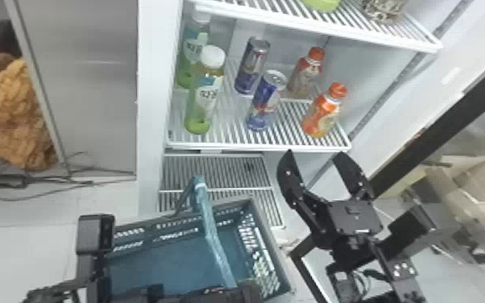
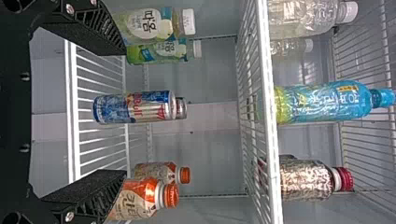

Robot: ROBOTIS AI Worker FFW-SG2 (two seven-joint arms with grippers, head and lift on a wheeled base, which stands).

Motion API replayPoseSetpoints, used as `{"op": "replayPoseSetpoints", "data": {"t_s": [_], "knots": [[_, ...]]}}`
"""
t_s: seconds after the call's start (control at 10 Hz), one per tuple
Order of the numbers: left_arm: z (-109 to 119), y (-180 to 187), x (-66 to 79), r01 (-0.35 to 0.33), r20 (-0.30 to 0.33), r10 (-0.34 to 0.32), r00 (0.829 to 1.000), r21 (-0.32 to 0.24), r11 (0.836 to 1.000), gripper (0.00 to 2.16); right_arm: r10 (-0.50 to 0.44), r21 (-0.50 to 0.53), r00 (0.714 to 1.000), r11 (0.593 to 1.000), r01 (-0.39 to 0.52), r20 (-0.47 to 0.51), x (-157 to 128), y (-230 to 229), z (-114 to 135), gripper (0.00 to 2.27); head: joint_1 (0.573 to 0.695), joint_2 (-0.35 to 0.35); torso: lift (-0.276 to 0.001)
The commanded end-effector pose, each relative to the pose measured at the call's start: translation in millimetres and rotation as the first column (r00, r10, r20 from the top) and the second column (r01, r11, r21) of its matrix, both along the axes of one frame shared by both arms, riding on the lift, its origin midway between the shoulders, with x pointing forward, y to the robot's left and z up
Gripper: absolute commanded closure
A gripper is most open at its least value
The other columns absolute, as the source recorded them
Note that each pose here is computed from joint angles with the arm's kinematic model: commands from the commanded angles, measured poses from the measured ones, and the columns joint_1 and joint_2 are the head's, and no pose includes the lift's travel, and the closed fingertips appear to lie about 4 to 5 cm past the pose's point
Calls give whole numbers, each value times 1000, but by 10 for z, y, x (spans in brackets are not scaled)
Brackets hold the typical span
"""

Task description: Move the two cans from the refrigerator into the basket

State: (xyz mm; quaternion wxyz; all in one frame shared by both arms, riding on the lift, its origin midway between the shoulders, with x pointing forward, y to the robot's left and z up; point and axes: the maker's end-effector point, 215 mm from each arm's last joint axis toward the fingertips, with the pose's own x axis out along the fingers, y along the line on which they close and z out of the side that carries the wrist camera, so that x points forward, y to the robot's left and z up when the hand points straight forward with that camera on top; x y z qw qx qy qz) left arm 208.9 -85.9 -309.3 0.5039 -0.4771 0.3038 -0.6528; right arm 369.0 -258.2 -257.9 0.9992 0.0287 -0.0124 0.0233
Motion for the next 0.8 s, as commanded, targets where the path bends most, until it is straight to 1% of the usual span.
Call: {"op": "replayPoseSetpoints", "data": {"t_s": [0.0,0.3,0.7], "knots": [[3,1,-2,1,-2,-1,1000,-2,1000,1159,-1,-3,1000,1000,1,-3,3,-4,-18,91,695,-350,-276],[-3,0,-5,0,-6,0,1000,-1,1000,1159,-7,-23,1000,1000,7,-21,9,-38,-133,91,695,-350,-276],[-5,-5,-18,4,-7,-4,1000,0,1000,1159,-15,-40,1000,999,14,-26,64,-75,-222,91,695,-350,-276]]}}
